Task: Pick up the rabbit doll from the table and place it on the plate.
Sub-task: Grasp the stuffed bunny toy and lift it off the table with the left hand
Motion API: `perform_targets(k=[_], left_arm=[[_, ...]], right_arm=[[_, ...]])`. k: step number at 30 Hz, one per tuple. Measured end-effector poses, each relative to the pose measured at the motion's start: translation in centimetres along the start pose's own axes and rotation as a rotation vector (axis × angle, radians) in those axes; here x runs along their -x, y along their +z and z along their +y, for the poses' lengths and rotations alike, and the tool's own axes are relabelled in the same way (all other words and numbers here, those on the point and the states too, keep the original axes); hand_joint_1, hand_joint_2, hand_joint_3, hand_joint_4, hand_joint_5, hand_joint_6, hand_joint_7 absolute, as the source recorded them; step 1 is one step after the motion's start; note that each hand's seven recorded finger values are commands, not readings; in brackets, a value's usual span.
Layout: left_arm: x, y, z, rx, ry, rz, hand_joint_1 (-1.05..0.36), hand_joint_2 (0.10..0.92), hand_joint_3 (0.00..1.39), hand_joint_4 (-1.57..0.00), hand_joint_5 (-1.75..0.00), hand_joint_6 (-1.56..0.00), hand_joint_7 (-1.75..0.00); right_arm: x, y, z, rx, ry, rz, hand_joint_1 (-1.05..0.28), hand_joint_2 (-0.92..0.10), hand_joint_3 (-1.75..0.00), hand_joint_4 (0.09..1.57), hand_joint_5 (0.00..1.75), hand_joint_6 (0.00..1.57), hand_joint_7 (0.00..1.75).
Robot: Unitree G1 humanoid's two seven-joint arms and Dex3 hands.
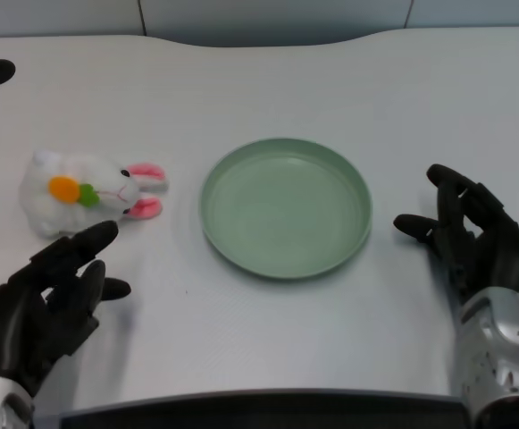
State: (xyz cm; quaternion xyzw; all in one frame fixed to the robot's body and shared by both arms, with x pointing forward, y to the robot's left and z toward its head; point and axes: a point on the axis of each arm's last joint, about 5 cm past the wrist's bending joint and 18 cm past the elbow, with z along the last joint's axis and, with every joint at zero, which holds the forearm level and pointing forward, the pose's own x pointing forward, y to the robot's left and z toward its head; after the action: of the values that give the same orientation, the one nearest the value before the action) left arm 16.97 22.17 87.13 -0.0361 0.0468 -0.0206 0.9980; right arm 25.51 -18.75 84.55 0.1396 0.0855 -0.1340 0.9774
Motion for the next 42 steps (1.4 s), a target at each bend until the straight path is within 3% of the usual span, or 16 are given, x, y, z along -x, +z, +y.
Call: perform_targets(k=[6,10,16,19,21,28,33,38,42], left_arm=[[-0.6,1.9,-0.1,-0.151,-0.107,-0.265,-0.51,0.921,0.45,-0.33,-1.39,-0.66,-0.17],[-0.7,3.6,-0.5,-0.252,-0.132,-0.360,-0.49,0.921,0.44,-0.27,-1.33,-0.62,-0.16],[-2.0,7.7,0.3,-0.664,-0.154,-0.457,-0.49,0.921,0.24,-0.21,-0.94,-0.54,-0.10],[-2.9,9.4,0.6,-0.847,-0.149,-0.500,-0.57,0.921,0.18,-0.17,-0.78,-0.46,-0.04],[-3.4,10.3,0.9,-0.999,-0.159,-0.492,-0.65,0.921,0.17,-0.14,-0.62,-0.42,-0.01],[-4.8,13.3,1.5,-1.280,-0.125,-0.429,-0.73,0.921,0.12,-0.08,-0.39,-0.30,0.00],[-5.7,15.3,1.3,-1.403,-0.169,-0.307,-0.79,0.919,0.06,-0.01,-0.27,-0.21,0.00],[-6.7,17.0,0.8,-1.495,-0.225,-0.189,-0.85,0.920,0.03,0.00,-0.07,-0.13,0.00],[-7.5,17.6,0.4,-1.553,-0.268,-0.076,-0.87,0.917,0.02,0.00,-0.02,-0.10,0.00]], right_arm=[[0.01,0.01,0.18,0.003,0.003,-0.002,-0.31,-0.92,-0.30,0.75,1.01,0.71,0.48],[0.00,0.08,0.31,0.004,-0.003,-0.007,-0.31,-0.92,-0.30,0.74,1.00,0.70,0.47],[0.01,0.02,0.38,0.004,-0.008,-0.003,-0.31,-0.92,-0.29,0.76,1.02,0.70,0.47],[0.04,-0.14,0.36,0.002,-0.008,0.006,-0.30,-0.92,-0.29,0.74,1.01,0.70,0.47],[0.05,-0.19,0.39,0.001,-0.006,0.008,-0.31,-0.92,-0.29,0.74,1.01,0.70,0.46],[0.03,-0.18,0.47,0.002,-0.012,0.008,-0.30,-0.92,-0.29,0.74,1.00,0.71,0.46],[0.02,-0.19,0.61,0.009,-0.008,0.009,-0.32,-0.92,-0.30,0.75,1.02,0.70,0.46],[-0.01,-0.15,0.69,0.009,-0.008,0.009,-0.30,-0.92,-0.32,0.75,1.05,0.70,0.46],[-0.02,-0.12,0.71,0.008,-0.007,0.010,-0.31,-0.92,-0.29,0.74,1.06,0.70,0.46]])
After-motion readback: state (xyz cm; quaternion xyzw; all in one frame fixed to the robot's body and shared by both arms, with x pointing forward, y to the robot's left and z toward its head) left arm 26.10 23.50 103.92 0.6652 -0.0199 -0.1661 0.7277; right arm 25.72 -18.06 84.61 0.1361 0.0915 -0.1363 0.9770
